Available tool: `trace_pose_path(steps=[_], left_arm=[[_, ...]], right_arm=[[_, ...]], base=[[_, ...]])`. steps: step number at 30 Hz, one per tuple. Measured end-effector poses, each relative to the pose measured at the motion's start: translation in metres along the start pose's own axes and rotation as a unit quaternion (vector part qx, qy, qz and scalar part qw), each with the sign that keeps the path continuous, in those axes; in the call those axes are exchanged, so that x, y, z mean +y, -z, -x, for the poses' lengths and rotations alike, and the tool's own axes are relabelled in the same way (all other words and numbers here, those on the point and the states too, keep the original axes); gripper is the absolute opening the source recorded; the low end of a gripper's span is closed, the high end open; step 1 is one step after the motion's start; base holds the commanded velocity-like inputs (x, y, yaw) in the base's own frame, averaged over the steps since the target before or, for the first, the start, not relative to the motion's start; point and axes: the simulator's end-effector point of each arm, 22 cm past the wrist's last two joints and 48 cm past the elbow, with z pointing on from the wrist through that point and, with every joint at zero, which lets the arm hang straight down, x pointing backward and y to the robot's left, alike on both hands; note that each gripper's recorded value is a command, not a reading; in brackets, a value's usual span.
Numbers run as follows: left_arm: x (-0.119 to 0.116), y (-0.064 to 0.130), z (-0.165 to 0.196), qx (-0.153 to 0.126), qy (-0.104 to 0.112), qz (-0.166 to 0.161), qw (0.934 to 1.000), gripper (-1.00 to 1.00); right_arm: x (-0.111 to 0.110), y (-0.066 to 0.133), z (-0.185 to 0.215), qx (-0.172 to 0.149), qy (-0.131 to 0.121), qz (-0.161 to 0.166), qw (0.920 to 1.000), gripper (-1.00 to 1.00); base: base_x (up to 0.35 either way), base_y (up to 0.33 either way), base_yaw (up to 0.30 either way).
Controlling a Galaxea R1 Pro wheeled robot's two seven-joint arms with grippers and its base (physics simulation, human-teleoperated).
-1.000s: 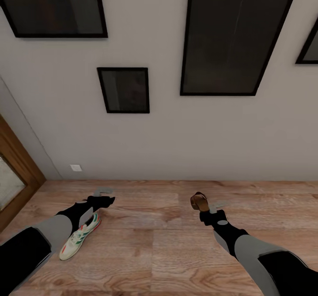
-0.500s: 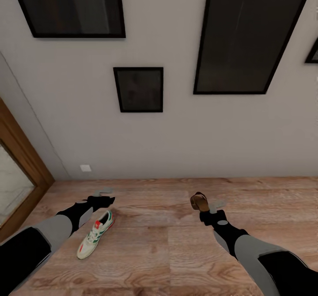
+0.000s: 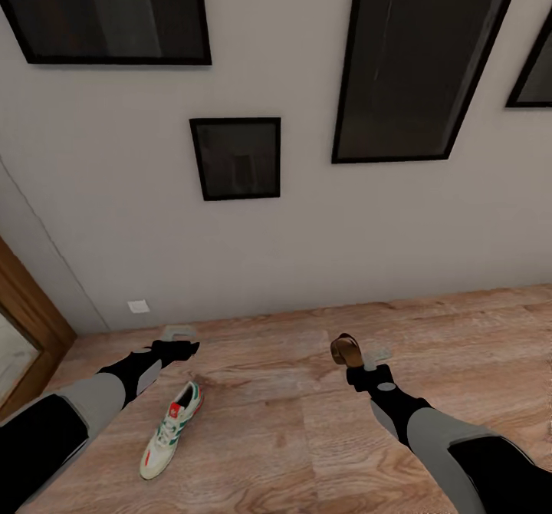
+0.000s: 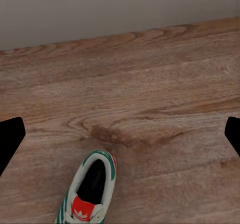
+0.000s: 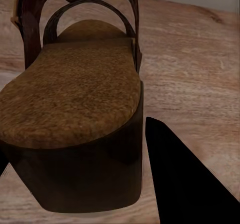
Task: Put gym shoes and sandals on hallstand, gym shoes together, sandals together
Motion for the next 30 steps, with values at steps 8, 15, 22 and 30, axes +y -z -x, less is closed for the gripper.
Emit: trace_pose_path(steps=[8, 15, 22, 30], left_arm=[[0.0001, 0.0, -0.0001, 0.0, 0.0, 0.0, 1.0, 1.0], [0.0, 0.0, 0.0, 0.0, -0.001, 0.0, 1.0, 1.0], [0.0, 0.0, -0.0001, 0.0, -0.001, 0.0, 1.0, 1.0], [-0.0002, 0.0, 0.0001, 0.0, -0.001, 0.0, 1.0, 1.0]], right_arm=[[0.0, 0.0, 0.0, 0.0, 0.0, 0.0, 1.0, -1.0], [0.0, 0.0, -0.0001, 0.0, 0.0, 0.0, 1.0, -1.0], [0.0, 0.0, -0.0001, 0.0, 0.0, 0.0, 1.0, -1.0], [0.0, 0.0, 0.0, 0.0, 0.0, 0.0, 1.0, -1.0]], base=[[0.078, 0.35, -0.248], [-0.114, 0.35, -0.151], [-0.218, 0.338, -0.033], [-0.076, 0.126, -0.012]])
